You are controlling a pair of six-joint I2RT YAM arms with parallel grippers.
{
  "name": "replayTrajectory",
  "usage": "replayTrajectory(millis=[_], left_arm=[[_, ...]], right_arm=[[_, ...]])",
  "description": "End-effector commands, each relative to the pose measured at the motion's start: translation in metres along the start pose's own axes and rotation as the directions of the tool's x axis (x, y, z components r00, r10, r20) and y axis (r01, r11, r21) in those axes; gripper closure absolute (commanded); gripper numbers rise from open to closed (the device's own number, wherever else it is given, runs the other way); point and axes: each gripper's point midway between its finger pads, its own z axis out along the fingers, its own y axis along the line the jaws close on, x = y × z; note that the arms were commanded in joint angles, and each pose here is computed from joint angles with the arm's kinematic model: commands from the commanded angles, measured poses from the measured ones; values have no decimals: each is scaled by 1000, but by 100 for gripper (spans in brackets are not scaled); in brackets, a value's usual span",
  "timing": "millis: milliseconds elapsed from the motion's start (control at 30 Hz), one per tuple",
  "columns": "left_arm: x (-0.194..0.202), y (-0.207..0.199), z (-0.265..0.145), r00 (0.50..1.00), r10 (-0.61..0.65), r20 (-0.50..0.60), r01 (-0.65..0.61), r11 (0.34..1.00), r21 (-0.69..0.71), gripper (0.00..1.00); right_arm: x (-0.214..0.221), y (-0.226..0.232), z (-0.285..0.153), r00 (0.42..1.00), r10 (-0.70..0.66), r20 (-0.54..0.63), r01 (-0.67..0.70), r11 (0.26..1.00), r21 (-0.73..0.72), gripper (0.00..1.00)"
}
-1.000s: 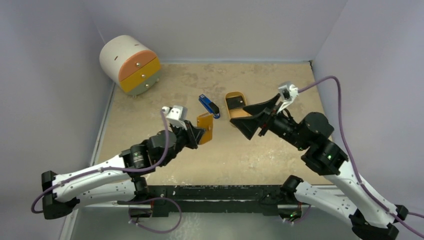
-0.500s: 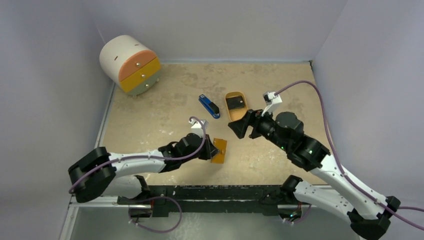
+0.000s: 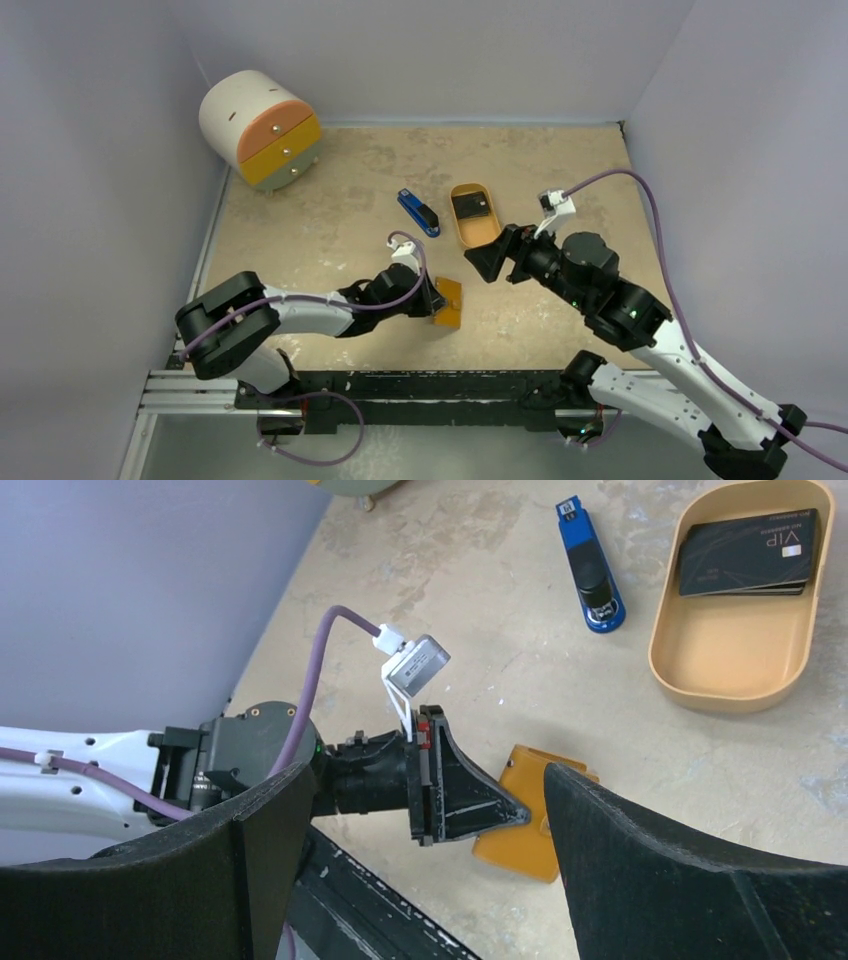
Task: Put the credit cards into the card holder
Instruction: Place the card holder at the center of the board, then reset both arms
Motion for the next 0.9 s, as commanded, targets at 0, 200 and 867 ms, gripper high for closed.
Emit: replayTrajectory(millis=[0,200,867], left_arm=[[11,52,-1,997,70,-37,-76,973,-217,84],[8,73,-13,997,78,-17,-79,946,-315,55],[-169,15,-181,813,169,558,99,903,-418,22]], right_arm=[[-3,-5,-4,1000,15,27,-15,1000,16,13],[-3,-7,-6,999,10,34,-11,1000,26,13],[-72,-59,-46,938,-13,346,-109,937,331,1]])
